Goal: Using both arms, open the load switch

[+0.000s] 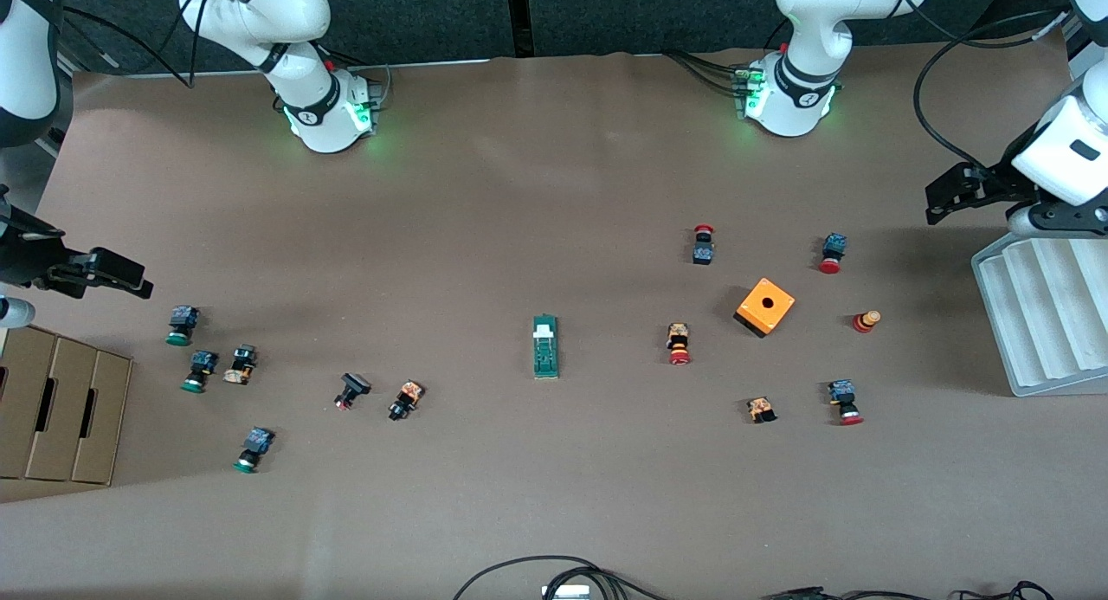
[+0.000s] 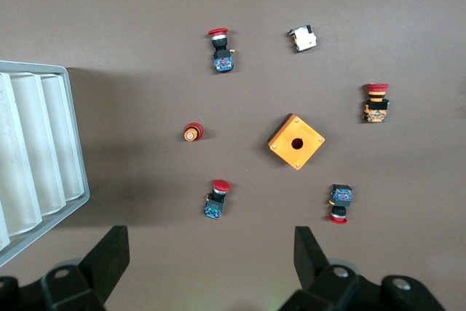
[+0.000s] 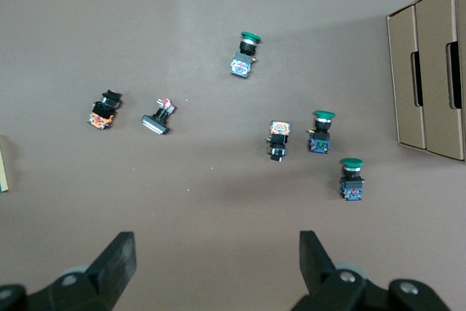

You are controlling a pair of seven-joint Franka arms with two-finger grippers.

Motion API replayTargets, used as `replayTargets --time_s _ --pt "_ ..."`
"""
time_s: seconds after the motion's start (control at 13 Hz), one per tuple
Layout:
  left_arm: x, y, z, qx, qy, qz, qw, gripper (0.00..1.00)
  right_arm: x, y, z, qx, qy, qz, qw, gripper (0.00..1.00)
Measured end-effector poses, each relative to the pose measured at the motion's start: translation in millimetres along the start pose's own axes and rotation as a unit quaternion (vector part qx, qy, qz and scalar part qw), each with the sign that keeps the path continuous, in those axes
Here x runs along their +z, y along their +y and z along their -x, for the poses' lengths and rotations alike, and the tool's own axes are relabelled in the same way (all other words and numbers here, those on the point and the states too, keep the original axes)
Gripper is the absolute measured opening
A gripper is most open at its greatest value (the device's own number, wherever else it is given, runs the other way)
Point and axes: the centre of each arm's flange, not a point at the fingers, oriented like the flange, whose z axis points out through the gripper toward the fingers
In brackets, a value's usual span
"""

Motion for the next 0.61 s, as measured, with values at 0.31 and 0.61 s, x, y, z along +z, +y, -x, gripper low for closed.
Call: replayTargets --time_s 0.31,0.61 --pt "2.2 -0.1 2.6 0.003 -0.012 0.0 1.0 1.0 0.2 0.0 -0.1 0.0 0.0 0.0 1.0 1.0" --pt "2.2 -0.2 2.6 0.003 -0.012 0.0 1.0 1.0 0.6 0.0 -0.3 0.0 -0.001 0.0 1.0 1.0"
